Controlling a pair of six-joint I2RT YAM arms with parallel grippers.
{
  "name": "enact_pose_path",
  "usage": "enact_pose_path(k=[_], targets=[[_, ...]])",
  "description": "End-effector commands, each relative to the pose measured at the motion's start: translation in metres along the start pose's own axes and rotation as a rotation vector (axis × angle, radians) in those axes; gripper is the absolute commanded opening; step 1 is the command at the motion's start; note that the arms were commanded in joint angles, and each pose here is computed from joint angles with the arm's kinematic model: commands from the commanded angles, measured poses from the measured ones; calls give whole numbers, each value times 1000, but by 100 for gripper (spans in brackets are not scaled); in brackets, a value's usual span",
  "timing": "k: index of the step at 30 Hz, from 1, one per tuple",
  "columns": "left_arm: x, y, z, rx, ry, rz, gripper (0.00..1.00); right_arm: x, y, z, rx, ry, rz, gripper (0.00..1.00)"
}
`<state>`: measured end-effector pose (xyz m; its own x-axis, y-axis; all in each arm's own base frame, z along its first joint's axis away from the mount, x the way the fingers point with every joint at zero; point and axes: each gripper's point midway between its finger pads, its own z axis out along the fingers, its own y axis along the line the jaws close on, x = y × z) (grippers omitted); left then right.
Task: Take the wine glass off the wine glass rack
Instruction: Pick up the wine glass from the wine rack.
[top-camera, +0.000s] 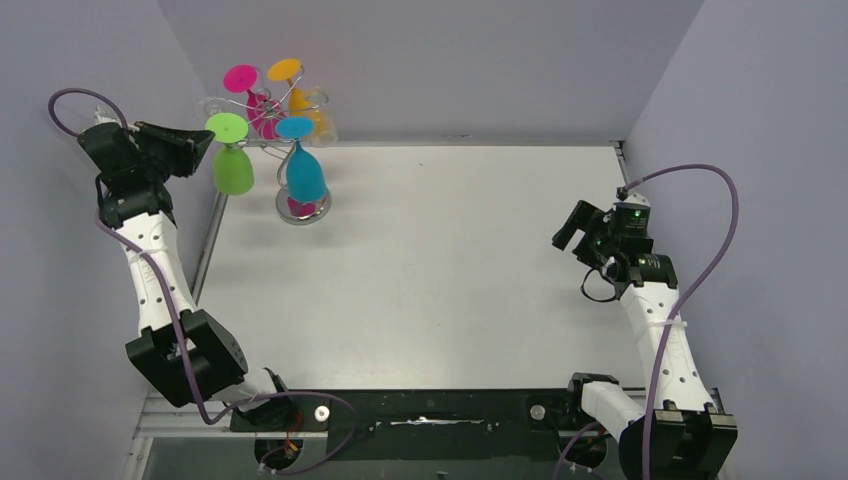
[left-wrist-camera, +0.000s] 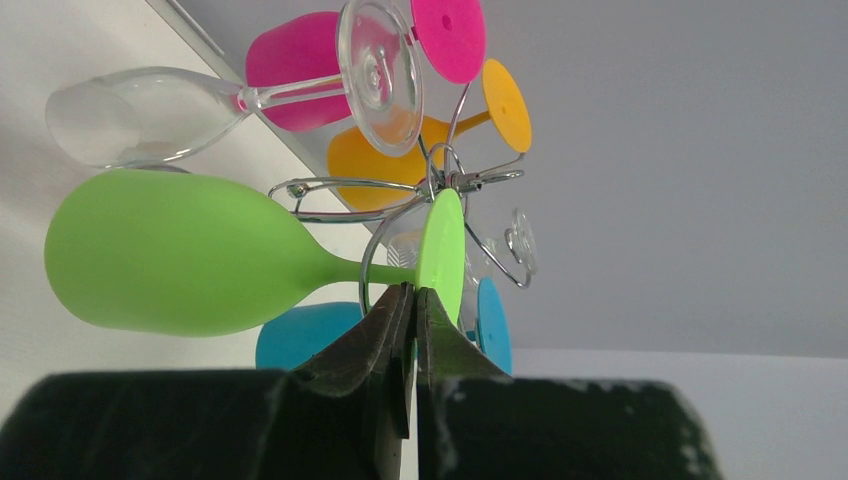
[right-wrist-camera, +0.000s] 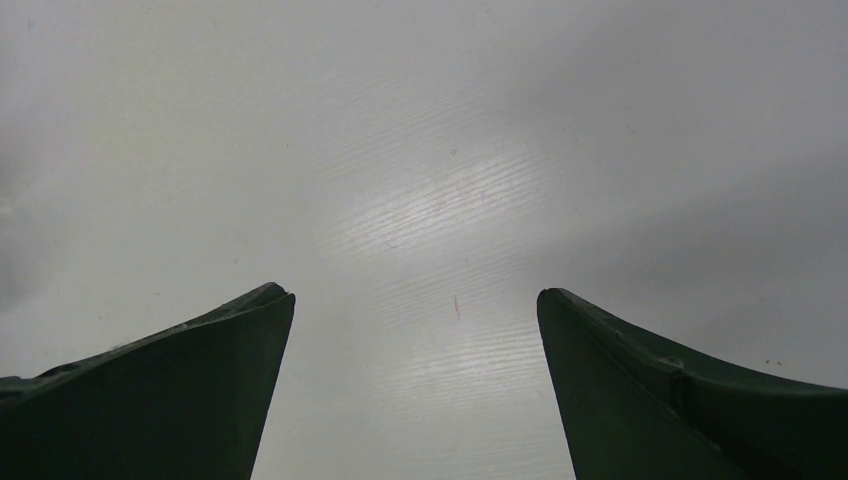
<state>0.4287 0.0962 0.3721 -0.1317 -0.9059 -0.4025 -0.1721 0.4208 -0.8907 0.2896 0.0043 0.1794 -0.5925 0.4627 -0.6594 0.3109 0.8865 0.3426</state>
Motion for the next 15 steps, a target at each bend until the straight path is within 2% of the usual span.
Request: enact_pose_path(k=[1, 9, 15], targets=[[-19, -41, -2, 114, -51, 84, 0, -26, 5, -10, -3, -80, -11, 98], [15, -42, 16, 139, 81, 130, 0, -28, 8, -12, -20, -84, -11, 98], [28, -49, 14, 146, 113, 161, 0, -27, 11, -12, -37, -91, -7, 98]])
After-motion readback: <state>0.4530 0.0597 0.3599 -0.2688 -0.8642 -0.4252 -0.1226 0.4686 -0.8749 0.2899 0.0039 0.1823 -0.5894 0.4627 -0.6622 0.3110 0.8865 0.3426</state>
